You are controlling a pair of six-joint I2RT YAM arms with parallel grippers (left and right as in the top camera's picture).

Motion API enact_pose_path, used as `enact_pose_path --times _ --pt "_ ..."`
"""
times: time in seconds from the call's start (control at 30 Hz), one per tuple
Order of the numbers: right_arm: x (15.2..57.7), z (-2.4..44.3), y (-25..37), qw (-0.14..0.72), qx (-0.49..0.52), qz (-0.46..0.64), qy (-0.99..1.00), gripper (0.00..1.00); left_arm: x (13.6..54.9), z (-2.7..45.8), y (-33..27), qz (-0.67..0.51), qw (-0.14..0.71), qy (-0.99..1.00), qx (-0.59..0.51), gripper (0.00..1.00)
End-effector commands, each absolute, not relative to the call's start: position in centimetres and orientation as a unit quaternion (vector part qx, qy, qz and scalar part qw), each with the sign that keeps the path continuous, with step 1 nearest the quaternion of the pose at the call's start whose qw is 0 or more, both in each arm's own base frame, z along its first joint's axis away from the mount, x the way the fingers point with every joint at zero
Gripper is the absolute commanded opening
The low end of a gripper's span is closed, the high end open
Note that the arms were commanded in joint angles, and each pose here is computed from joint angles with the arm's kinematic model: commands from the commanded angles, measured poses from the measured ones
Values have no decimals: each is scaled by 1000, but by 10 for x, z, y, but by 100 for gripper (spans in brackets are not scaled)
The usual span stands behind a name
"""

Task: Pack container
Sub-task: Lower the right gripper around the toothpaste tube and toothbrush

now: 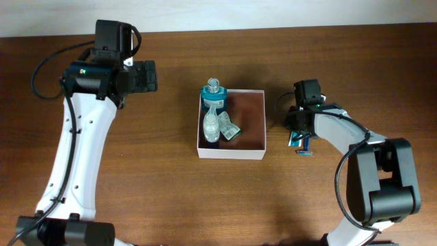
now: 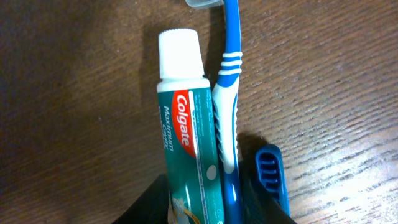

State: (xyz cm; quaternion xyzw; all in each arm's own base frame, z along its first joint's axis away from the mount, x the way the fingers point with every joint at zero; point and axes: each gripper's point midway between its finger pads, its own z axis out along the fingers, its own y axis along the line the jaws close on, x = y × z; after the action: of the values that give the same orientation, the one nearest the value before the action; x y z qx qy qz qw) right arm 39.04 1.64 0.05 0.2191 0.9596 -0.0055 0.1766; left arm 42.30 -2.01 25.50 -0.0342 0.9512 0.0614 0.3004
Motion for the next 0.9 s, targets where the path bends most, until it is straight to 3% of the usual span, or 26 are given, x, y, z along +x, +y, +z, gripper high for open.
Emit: enact_pose_path --times 0.0,0.07,0.27,0.87 --pt "378 -24 18 142 218 -11 965 32 422 264 -19 58 311 948 -42 99" --pt "378 -24 17 143 219 -13 965 39 422 264 -19 58 311 948 -42 99" --pt "386 -15 18 149 186 -17 971 47 422 264 -19 58 311 948 -42 99" --pt "400 16 4 150 170 -66 972 49 422 264 -19 58 311 948 -42 100"
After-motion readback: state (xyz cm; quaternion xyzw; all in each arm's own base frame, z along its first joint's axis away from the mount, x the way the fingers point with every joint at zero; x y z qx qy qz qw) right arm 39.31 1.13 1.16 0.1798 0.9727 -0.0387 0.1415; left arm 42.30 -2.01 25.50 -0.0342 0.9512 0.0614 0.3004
